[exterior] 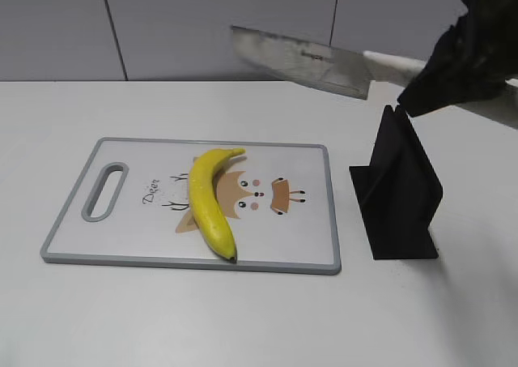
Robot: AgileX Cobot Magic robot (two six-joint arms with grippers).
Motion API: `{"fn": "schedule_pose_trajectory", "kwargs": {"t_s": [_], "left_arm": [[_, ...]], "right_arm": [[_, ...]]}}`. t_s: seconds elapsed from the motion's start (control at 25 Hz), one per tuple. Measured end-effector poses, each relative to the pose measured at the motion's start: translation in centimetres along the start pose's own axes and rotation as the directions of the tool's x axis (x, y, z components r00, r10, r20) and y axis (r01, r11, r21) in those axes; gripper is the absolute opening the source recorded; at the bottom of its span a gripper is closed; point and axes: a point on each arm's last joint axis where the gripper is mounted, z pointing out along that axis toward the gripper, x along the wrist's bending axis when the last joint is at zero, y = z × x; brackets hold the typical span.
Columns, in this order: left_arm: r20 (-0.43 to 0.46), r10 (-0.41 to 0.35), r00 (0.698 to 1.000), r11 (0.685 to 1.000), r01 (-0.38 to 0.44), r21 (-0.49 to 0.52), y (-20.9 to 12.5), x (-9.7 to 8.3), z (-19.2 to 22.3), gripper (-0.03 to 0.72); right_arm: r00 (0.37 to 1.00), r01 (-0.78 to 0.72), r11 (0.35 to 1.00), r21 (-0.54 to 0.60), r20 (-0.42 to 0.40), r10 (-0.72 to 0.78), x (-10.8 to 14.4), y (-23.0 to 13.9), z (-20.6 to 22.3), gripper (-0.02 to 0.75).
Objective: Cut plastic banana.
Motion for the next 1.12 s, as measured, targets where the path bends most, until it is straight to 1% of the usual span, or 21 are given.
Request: {"fn": "schedule_pose_trajectory", "kwargs": {"t_s": [0.08,0.2,0.28,0.32,0.4,0.44,0.52,0.64,0.76,0.88,0.96,1.0,1.12], "left_arm": [[0.061,0.045,0.997,0.999,-0.046,0.016,0.8,-0.2,1.5,0.572],[0.148,0.132,0.980,0.988,-0.142,0.061,2.3,-0.5,3.5,0.572],[0.200,0.213,0.956,0.972,-0.228,0.058,3.8,-0.7,4.5,0.572],[0.224,0.265,0.938,0.957,-0.284,0.056,4.5,-0.8,5.1,0.572],[0.274,0.369,0.888,0.919,-0.392,0.033,6.0,-1.2,6.2,0.572],[0.302,0.418,0.857,0.895,-0.446,0.025,6.7,-1.5,6.9,0.572],[0.359,0.490,0.794,0.847,-0.531,0.019,7.9,-2.0,8.3,0.572],[0.431,0.563,0.705,0.781,-0.624,0.002,9.6,-3.1,10.8,0.572],[0.494,0.612,0.617,0.719,-0.694,-0.023,11.1,-4.3,13.7,0.563],[0.541,0.635,0.552,0.684,-0.726,-0.063,12.6,-5.5,16.2,0.531],[0.566,0.642,0.517,0.671,-0.736,-0.090,13.2,-6.2,17.8,0.518],[0.580,0.639,0.505,0.671,-0.734,-0.101,13.4,-6.6,18.7,0.516],[0.616,0.645,0.453,0.654,-0.744,-0.137,13.6,-7.6,21.0,0.512]], "right_arm": [[0.996,0.084,0.996,-0.024,-0.013,-0.084,0.1,0.4,0.0,0.178],[0.990,0.137,0.991,-0.015,-0.029,-0.137,-0.2,0.5,0.9,0.178],[0.980,0.193,0.981,0.001,-0.042,-0.193,-0.6,0.6,1.9,0.178],[0.972,0.230,0.973,0.004,-0.049,-0.229,-0.8,0.7,2.5,0.178],[0.952,0.298,0.954,0.003,-0.068,-0.297,-1.1,0.8,3.4,0.178],[0.939,0.335,0.942,0.003,-0.082,-0.333,-1.2,0.8,4.0,0.178],[0.916,0.389,0.921,0.000,-0.104,-0.387,-1.5,0.9,4.9,0.178],[0.889,0.440,0.898,-0.015,-0.132,-0.438,-1.9,1.4,6.2,0.178],[0.878,0.455,0.890,-0.025,-0.154,-0.453,-2.4,2.1,7.4,0.178],[0.858,0.480,0.877,-0.038,-0.191,-0.477,-2.9,3.1,8.4,0.178],[0.855,0.477,0.877,-0.060,-0.201,-0.479,-3.3,4.0,8.9,0.178],[0.854,0.473,0.878,-0.074,-0.206,-0.478,-3.4,4.3,9.2,0.178],[0.837,0.485,0.866,-0.118,-0.223,-0.499,-3.6,5.3,9.9,0.178]]}}
